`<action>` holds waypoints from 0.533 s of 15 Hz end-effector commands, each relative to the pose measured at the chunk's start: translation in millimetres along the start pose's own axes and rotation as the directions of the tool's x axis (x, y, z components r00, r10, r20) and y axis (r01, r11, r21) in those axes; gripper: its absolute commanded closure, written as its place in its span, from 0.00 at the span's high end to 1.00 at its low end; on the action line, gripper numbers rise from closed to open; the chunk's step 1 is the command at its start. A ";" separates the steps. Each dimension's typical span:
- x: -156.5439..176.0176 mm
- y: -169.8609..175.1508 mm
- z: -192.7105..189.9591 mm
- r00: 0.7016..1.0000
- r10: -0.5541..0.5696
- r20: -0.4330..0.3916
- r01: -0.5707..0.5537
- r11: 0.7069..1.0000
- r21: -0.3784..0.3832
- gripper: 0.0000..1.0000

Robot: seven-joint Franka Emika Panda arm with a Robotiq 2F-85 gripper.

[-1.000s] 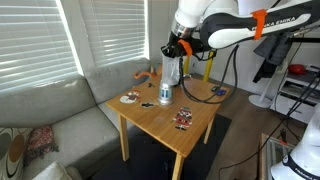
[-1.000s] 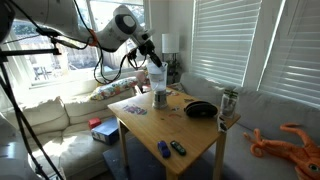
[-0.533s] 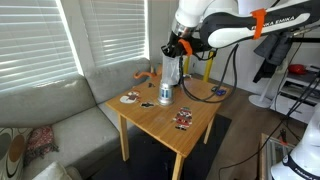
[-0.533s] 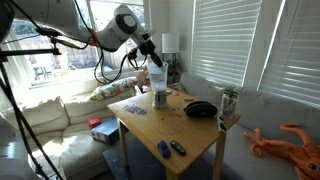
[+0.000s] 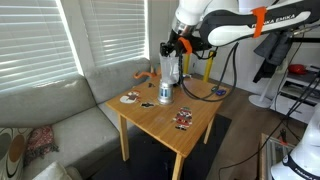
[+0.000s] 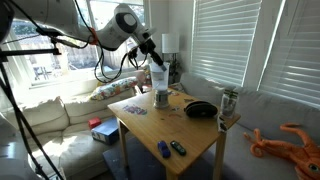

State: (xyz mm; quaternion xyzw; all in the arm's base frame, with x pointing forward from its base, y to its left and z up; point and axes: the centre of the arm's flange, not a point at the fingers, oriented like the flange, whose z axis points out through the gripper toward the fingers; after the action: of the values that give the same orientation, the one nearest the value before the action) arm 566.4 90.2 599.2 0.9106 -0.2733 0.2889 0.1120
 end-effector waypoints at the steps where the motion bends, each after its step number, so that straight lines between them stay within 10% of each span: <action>1: 4.3 -2.6 -5.4 1.000 0.022 0.011 -0.022 0.999 0.023 0.46; 8: 7.1 -3.4 -7.8 0.999 0.035 0.023 -0.036 0.999 0.034 0.15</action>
State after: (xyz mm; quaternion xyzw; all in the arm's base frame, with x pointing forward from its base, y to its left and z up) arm 566.8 91.3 605.8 0.9099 -0.2784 0.2906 0.1009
